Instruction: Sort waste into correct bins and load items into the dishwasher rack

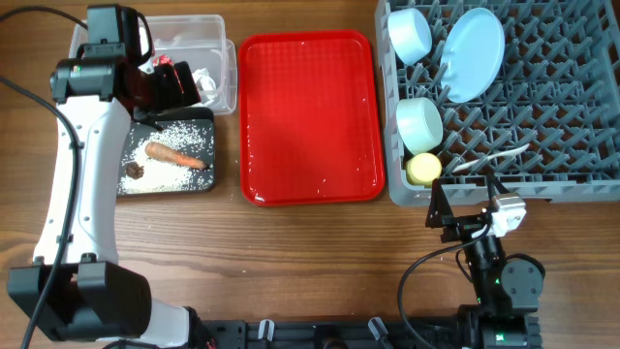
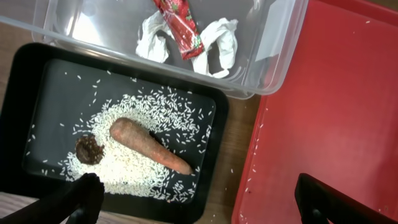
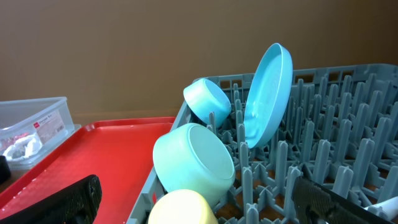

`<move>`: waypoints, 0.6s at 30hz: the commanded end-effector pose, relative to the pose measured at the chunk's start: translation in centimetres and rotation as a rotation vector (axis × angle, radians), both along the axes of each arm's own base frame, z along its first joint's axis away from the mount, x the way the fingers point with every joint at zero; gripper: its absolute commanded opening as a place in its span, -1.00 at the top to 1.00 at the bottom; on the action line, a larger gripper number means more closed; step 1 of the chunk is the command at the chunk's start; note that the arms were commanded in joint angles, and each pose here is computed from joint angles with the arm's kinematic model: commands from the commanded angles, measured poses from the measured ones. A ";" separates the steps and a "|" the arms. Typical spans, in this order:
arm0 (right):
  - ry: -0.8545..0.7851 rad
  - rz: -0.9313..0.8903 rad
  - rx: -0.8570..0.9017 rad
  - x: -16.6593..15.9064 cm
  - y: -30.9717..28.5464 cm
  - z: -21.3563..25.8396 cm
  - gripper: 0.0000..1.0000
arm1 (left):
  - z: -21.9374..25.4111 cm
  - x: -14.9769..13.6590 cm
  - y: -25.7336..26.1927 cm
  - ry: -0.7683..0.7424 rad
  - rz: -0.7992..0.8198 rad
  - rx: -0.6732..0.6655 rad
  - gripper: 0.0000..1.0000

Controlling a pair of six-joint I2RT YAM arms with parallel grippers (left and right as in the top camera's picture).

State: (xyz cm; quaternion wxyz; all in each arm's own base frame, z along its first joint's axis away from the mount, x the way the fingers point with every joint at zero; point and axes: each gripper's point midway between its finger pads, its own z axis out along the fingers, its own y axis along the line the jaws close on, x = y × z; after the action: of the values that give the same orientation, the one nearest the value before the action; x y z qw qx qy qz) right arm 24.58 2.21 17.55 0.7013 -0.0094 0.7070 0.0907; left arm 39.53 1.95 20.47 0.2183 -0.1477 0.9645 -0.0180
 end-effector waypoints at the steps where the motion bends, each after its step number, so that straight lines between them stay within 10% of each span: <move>1: 0.003 -0.018 0.018 0.1 -0.3 -0.1 -0.99 | 4.1 -1.5 -0.6 -0.095 -0.015 0.012 -1.00; 9: 0.003 -0.018 0.018 0.1 -0.3 -0.1 -1.00 | 16.1 -5.4 -2.1 -0.745 -0.145 0.124 -1.00; 18: 0.003 -0.018 0.018 0.1 -0.3 -0.1 -0.99 | 1.2 -13.2 -2.7 -1.103 -0.153 0.113 -1.00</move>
State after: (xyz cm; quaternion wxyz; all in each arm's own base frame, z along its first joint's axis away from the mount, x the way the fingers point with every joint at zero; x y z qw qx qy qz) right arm 24.64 2.10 17.33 0.6981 -0.0051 0.7103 0.0898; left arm 27.59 -0.31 24.36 0.6815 -0.0448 0.7289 -0.0484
